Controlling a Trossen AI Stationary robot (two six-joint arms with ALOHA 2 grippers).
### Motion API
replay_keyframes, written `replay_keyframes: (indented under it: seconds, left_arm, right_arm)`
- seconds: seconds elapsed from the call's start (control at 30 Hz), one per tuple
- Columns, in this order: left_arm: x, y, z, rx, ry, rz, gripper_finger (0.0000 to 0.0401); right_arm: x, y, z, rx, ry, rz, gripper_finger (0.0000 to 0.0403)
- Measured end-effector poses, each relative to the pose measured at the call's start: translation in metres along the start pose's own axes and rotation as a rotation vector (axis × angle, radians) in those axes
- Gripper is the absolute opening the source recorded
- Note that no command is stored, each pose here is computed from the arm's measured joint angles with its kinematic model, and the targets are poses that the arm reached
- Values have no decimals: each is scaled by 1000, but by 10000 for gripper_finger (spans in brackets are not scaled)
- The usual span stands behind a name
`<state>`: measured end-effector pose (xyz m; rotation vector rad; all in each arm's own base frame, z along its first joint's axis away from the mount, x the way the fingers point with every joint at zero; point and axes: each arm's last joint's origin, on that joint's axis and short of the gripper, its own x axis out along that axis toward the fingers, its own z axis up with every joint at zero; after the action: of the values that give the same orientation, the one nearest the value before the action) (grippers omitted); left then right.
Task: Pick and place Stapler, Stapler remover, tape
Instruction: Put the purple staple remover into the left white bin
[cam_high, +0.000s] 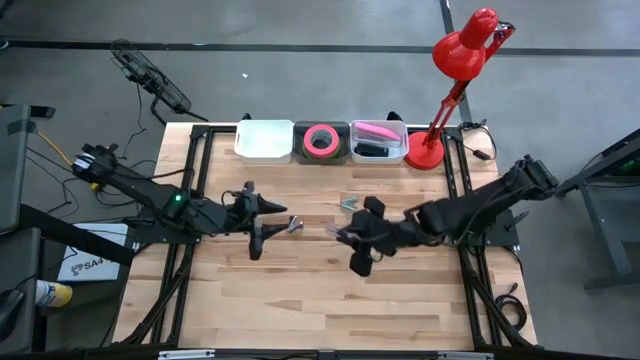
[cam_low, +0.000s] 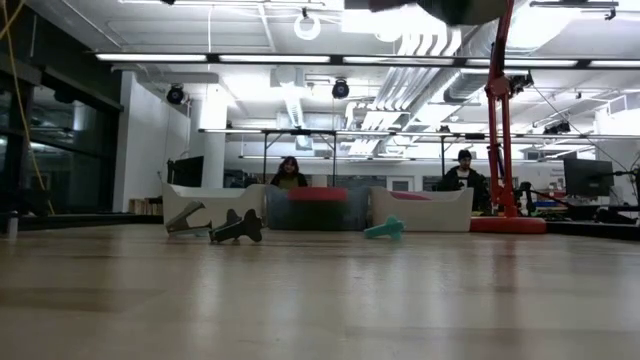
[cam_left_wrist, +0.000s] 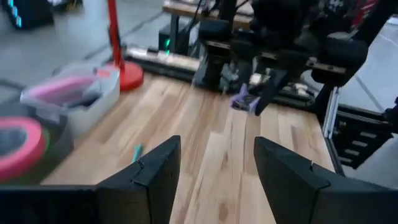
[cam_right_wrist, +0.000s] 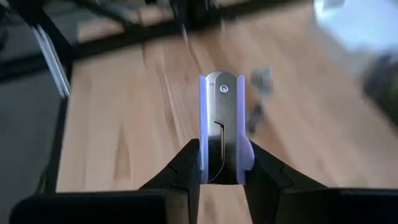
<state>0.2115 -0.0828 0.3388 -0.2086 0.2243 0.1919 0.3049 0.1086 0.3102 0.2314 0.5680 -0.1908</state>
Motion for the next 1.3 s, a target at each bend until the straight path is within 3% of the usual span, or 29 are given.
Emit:
replay_keyframes:
  seconds: [0.17,0.4,0.57,0.83,1.3]
  left_arm:
    - [10,-9,5,62,-86,-23,200]
    - [18,-17,12,93,-191,-45,200]
    - [28,-13,19,66,-255,-59,200]
    - [34,-2,34,26,-347,-135,200]
    - [34,-3,36,35,-343,-172,182]
  right_arm:
    - [-12,-1,40,-65,-137,24,78]
    - [-16,-2,62,-115,-285,58,78]
    - [-6,-4,67,-123,-385,106,78]
    - [-1,-4,67,-149,-386,115,78]
    - [-1,-7,73,-162,-429,153,78]
